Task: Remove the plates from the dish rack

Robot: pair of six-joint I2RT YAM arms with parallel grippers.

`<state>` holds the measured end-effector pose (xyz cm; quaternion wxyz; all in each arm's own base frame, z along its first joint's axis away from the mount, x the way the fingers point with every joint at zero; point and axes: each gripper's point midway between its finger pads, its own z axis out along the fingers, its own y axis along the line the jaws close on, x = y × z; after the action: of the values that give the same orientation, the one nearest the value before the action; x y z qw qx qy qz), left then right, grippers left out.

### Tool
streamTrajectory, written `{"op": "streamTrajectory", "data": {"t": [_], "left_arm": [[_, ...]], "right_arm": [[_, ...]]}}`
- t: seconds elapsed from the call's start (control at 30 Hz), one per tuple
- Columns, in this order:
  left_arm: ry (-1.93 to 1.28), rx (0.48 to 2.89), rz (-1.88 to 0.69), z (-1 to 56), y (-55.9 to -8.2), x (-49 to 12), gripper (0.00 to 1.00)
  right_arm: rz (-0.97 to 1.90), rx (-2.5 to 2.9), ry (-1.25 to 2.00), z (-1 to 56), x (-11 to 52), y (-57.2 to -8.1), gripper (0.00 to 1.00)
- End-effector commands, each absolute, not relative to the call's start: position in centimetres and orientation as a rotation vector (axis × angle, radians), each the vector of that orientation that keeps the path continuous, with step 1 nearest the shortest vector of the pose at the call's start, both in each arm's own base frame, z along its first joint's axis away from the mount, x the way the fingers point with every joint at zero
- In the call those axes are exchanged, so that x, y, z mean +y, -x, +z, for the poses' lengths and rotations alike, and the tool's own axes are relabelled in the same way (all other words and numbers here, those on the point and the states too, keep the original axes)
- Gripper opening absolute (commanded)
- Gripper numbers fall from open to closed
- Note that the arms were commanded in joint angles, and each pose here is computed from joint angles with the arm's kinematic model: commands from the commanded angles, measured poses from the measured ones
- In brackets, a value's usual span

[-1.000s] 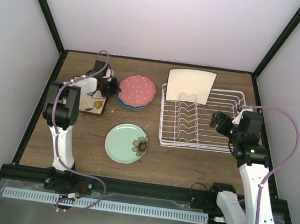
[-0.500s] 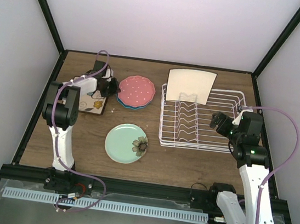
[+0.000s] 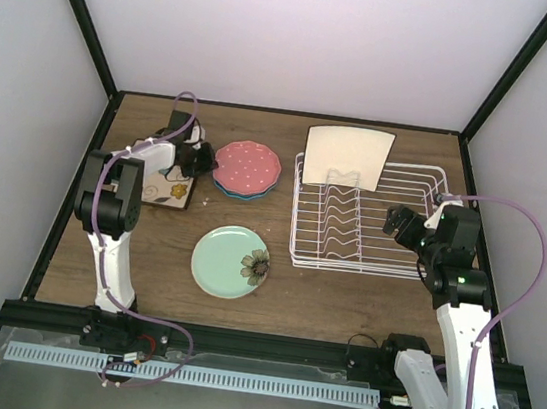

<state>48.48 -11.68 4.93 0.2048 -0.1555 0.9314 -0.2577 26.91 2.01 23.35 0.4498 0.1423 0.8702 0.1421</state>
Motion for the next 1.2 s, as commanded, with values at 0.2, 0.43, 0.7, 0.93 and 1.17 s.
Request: {"op": "streamTrajectory", "data": {"t": [0.2, 0.43, 0.7, 0.93, 1.17], "left_arm": [[0.39, 2.555, -0.774, 6.9, -48.7, -12.2, 0.29], [0.384, 2.529, -0.708, 8.1, -49.6, -11.4, 0.65], [0.465, 2.374, -0.537, 13.0, -53.4, -6.4, 0.79], [0.244, 2.057, -0.723, 21.6, -59.4, -7.9, 0.79], [-0.541, 1.509, -1.215, 30.9, -55.9, -20.1, 0.77]], "right_arm": [[0.354, 2.116, -0.362, 24.4, 2.0, -26.6, 1.0], [0.356, 2.117, -0.374, 24.3, 1.9, -26.5, 1.0], [0.359, 2.113, -0.381, 24.4, 1.9, -26.7, 1.0], [0.36, 2.109, -0.384, 24.5, 1.9, -26.9, 1.0], [0.36, 2.11, -0.386, 24.7, 1.9, -26.9, 1.0]]}}
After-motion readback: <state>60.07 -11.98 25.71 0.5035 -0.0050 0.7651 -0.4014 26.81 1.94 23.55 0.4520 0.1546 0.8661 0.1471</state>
